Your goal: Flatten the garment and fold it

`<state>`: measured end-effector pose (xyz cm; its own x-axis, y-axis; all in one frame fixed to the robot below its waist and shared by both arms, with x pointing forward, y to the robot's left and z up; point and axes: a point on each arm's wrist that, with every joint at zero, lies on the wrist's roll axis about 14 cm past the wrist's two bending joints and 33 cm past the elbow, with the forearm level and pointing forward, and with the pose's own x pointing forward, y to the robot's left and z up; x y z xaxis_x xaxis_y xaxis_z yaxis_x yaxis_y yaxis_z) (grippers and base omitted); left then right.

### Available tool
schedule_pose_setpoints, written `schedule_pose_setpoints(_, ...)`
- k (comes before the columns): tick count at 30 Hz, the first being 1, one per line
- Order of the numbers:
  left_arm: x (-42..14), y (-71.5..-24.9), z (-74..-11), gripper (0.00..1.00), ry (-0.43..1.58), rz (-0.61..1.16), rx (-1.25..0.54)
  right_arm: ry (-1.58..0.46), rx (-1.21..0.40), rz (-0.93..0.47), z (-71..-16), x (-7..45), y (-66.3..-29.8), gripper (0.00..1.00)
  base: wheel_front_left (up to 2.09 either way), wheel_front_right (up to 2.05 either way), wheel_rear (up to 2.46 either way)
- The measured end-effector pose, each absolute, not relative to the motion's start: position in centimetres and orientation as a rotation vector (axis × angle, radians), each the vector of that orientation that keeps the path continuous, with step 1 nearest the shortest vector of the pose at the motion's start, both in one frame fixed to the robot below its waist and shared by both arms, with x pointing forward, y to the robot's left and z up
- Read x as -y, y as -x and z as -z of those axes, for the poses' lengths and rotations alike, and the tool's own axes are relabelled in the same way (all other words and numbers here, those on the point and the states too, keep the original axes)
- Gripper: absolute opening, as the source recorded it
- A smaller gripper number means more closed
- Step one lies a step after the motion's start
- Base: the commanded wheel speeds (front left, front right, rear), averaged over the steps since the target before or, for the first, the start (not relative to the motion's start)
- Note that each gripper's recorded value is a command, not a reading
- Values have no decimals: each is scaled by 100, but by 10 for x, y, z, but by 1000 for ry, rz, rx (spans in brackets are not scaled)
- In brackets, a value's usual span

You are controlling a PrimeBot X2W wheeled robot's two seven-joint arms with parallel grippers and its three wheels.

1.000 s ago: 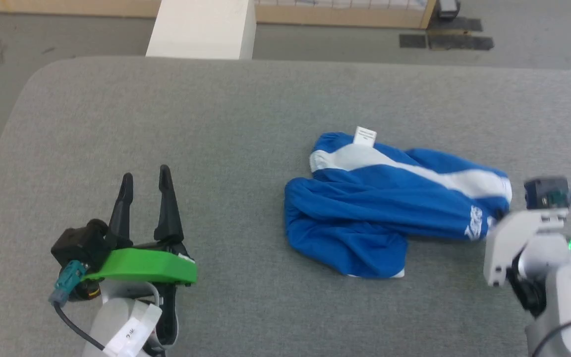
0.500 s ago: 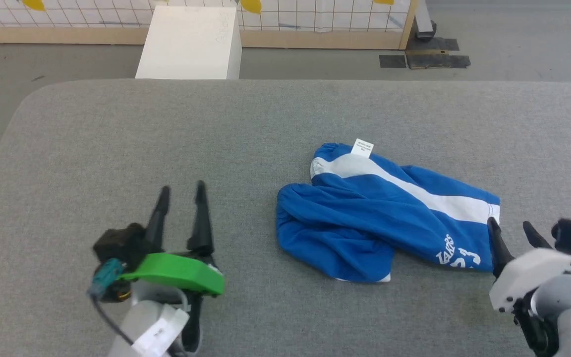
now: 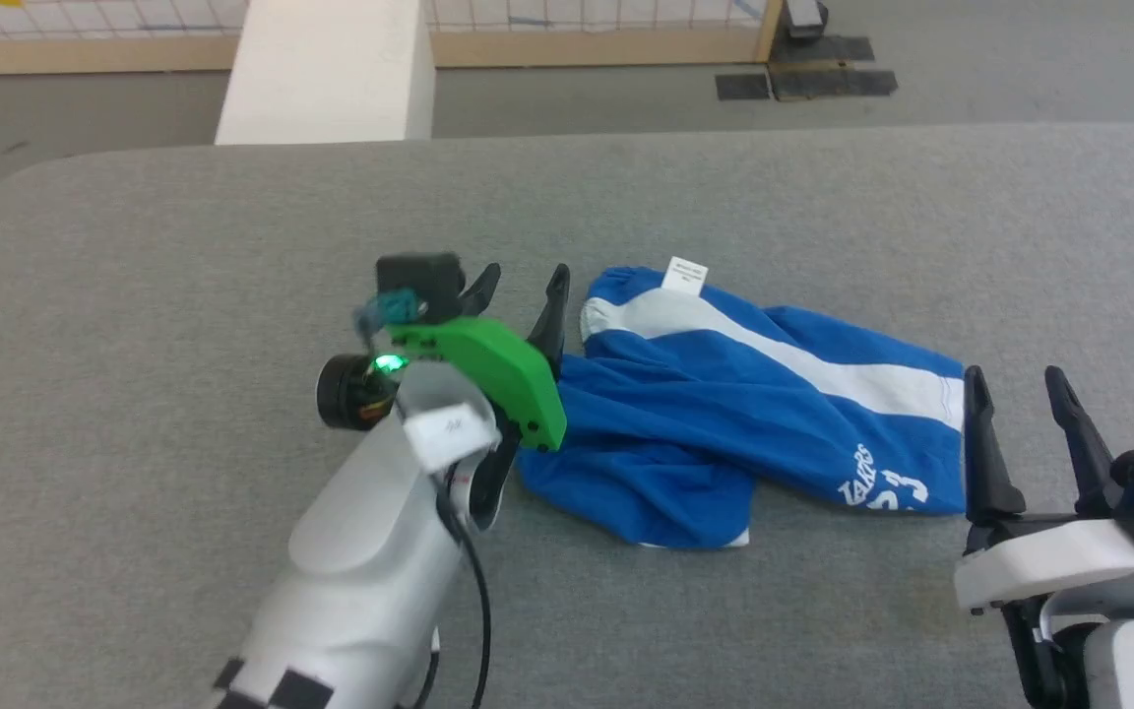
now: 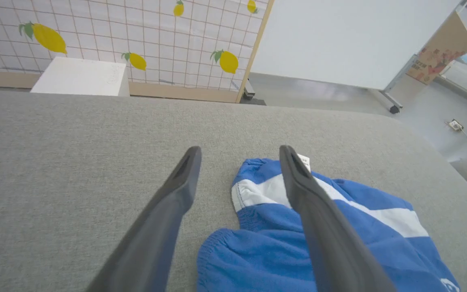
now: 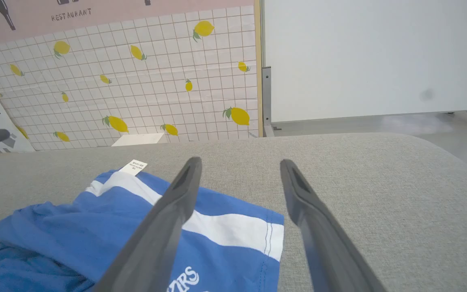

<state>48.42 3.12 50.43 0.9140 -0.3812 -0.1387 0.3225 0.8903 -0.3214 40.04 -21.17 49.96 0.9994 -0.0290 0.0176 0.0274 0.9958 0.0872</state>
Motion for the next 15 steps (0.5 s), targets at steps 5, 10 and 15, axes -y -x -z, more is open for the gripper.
schedule_pose_setpoints(5,-12,-499,-473,100,210,399,-397,-85,18,35,-495,214,-398,100,0,0,0)
schedule_pose_setpoints(10,-2,-513,-446,100,113,408,-569,-94,4,58,-488,221,-396,100,0,0,0)
schedule_pose_setpoints(15,5,-519,-422,100,29,419,-719,-94,-15,85,-479,229,-395,100,0,0,0)
